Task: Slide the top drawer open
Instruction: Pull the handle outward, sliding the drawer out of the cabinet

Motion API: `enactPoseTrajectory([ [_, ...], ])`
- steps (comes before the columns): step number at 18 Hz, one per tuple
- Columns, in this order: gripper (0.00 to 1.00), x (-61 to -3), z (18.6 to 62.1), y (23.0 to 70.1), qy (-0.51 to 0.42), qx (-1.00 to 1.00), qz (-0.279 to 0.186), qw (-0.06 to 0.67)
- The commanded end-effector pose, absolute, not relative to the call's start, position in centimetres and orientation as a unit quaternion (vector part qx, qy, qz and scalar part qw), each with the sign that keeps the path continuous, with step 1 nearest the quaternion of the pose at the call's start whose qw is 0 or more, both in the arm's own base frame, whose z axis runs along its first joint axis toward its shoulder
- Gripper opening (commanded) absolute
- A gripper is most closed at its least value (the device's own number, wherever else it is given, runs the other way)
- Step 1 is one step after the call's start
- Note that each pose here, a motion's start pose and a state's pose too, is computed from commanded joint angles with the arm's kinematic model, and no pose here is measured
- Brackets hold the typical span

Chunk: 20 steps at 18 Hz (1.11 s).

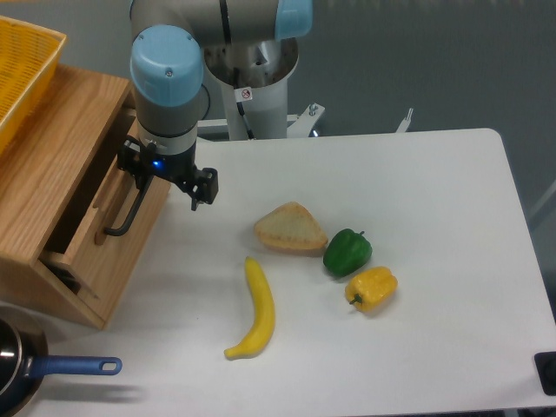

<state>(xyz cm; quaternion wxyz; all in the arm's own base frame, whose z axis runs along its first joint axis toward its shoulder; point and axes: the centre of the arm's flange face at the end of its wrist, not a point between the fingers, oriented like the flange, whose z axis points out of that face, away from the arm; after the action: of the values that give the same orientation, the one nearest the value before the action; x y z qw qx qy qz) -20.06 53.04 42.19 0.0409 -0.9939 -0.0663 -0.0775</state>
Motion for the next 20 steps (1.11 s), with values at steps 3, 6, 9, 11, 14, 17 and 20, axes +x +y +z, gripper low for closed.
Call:
enactPoseTrajectory([
  [3, 1.0, -20.7, 42.2, 52.7, -0.062, -0.995, -0.07, 0.038],
  [6, 1.0, -21.2, 42.1, 52.5, -0.062, -0.996, -0.059, 0.031],
  [9, 1.0, -22.2, 42.1, 52.0, -0.051, -0.997, -0.055, 0.029],
  [11, 1.0, -22.8, 42.1, 51.8, -0.055, -0.997, -0.053, 0.03],
  [14, 1.0, -23.8, 42.1, 51.3, -0.05, -0.997, -0.052, 0.03],
  [17, 1.0, -24.4, 41.9, 51.0, -0.052, -0.997, -0.047, 0.025],
  [20, 1.0, -25.2, 41.9, 50.7, -0.058, -0.997, -0.045, 0.024],
])
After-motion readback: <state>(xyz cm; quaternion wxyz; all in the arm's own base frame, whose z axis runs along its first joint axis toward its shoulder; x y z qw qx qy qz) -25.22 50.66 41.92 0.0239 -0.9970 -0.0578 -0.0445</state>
